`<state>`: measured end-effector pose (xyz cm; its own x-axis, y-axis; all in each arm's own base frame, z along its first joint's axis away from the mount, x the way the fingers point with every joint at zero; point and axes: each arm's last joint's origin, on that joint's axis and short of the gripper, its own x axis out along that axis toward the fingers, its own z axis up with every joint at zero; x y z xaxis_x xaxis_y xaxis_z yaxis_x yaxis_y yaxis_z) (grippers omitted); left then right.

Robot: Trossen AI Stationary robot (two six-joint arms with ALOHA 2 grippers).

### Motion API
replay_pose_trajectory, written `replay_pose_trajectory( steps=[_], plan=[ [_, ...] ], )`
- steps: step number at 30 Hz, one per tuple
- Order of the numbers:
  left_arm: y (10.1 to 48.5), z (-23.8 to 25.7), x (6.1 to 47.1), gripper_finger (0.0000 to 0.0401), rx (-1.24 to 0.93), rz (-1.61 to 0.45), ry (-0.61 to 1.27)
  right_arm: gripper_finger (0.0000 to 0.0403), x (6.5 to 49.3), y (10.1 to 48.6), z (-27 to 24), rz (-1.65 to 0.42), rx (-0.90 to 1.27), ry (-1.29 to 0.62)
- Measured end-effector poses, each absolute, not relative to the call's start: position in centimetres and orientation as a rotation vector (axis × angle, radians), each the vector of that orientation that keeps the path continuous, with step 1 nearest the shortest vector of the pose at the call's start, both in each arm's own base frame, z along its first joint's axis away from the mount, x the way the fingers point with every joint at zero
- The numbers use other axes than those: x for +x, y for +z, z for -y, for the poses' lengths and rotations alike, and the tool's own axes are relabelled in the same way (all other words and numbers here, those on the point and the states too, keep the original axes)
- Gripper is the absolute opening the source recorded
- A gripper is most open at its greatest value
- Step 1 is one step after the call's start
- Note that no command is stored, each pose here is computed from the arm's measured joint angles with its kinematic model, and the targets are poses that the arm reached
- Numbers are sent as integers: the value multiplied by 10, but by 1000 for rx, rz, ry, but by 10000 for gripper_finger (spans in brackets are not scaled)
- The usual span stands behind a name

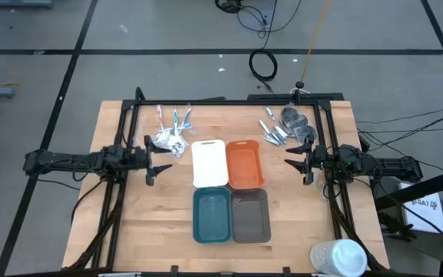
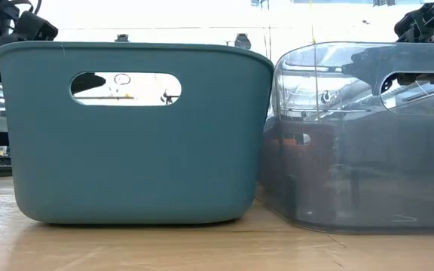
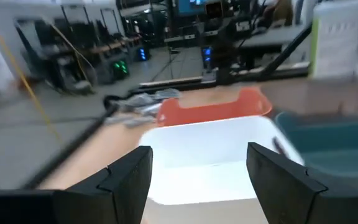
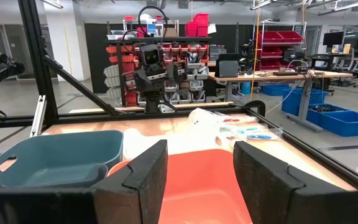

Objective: Pick & Place Travel size toiletries
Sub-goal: Put the left vanity pack into the blue bin

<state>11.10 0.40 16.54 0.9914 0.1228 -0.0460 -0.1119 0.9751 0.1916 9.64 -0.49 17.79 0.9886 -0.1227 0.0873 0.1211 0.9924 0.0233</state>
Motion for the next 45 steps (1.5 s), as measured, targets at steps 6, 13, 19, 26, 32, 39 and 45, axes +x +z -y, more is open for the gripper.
replay_pose_trajectory(
  steps=[6,13,19,26,32,39,45],
  plan=[
    [166,-6,111,255,321,-68,177,174,96,178,5,89,18,-123],
    [168,-6,111,255,155,-30,187,172,96,178,5,89,18,-122],
    [172,-8,110,255,-12,26,246,174,96,178,5,89,18,-123],
    [164,-9,110,255,-136,-43,301,172,96,178,5,89,18,-123],
    [165,-8,110,255,-209,-16,281,174,96,178,5,89,18,-123],
    [202,-18,103,255,-330,-132,556,172,96,178,5,89,18,-123],
    [228,-29,111,255,-354,-395,846,174,96,178,5,89,18,-123]
  ],
)
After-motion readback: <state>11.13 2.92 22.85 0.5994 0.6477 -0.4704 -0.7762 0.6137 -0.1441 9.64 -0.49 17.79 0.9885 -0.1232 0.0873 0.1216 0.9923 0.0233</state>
